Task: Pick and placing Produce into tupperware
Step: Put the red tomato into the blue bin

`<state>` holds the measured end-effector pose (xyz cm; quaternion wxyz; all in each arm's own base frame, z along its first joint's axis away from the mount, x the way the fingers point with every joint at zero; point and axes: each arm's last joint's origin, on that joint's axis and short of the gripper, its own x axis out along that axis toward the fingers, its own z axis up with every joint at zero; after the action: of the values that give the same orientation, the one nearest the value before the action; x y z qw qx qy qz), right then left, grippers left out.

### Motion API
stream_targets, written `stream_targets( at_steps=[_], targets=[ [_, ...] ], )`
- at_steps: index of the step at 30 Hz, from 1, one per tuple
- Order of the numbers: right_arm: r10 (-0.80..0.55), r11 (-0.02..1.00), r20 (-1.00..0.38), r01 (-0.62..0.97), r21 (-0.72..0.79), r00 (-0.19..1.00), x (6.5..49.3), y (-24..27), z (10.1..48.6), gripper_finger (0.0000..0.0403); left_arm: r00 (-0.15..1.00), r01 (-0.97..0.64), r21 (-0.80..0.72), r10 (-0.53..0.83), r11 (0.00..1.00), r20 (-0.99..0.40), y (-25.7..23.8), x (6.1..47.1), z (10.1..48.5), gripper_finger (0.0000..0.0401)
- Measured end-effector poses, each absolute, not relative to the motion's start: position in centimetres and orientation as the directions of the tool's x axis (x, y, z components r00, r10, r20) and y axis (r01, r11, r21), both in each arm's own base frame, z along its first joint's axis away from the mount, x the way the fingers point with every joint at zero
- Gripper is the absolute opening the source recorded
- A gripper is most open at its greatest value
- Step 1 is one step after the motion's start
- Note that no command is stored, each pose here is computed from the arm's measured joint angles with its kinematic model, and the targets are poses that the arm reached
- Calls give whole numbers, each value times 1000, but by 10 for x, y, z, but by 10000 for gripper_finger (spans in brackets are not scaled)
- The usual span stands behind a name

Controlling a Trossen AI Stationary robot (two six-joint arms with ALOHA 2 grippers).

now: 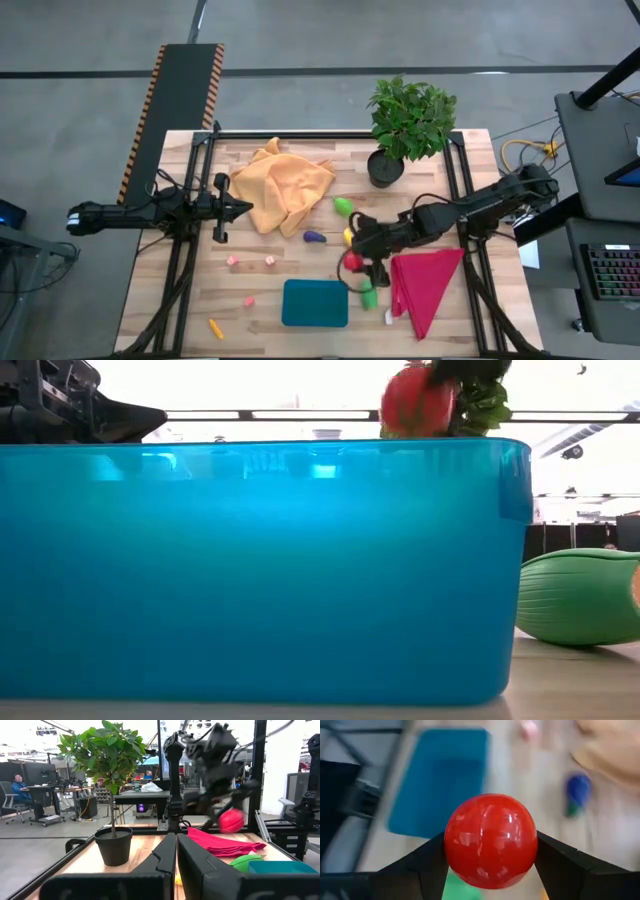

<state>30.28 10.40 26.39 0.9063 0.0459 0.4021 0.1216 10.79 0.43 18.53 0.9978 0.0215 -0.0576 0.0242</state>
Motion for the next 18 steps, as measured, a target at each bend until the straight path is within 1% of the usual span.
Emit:
stream_targets(
  at_steps=[4, 8, 11, 15, 18],
  targets=[
    [307, 950, -666, -262, 171, 679, 302, 124, 286, 249, 992, -51, 40, 46, 998, 116, 4, 108, 185, 0],
    [353, 933, -587, -323, 159, 729, 305, 139, 293, 249, 992, -51, 40, 46, 998, 116, 4, 108, 185, 0],
    [361, 929, -577, -340, 149, 733, 309, 147, 286, 249, 992, -51, 40, 46, 998, 116, 4, 108, 185, 0],
    [332, 939, -599, -312, 142, 728, 319, 151, 271, 249, 992, -50, 39, 46, 998, 114, 4, 108, 185, 0],
    [331, 942, -574, -292, 163, 749, 334, 157, 260, 249, 993, -51, 38, 46, 998, 111, 4, 108, 185, 0]
  ],
)
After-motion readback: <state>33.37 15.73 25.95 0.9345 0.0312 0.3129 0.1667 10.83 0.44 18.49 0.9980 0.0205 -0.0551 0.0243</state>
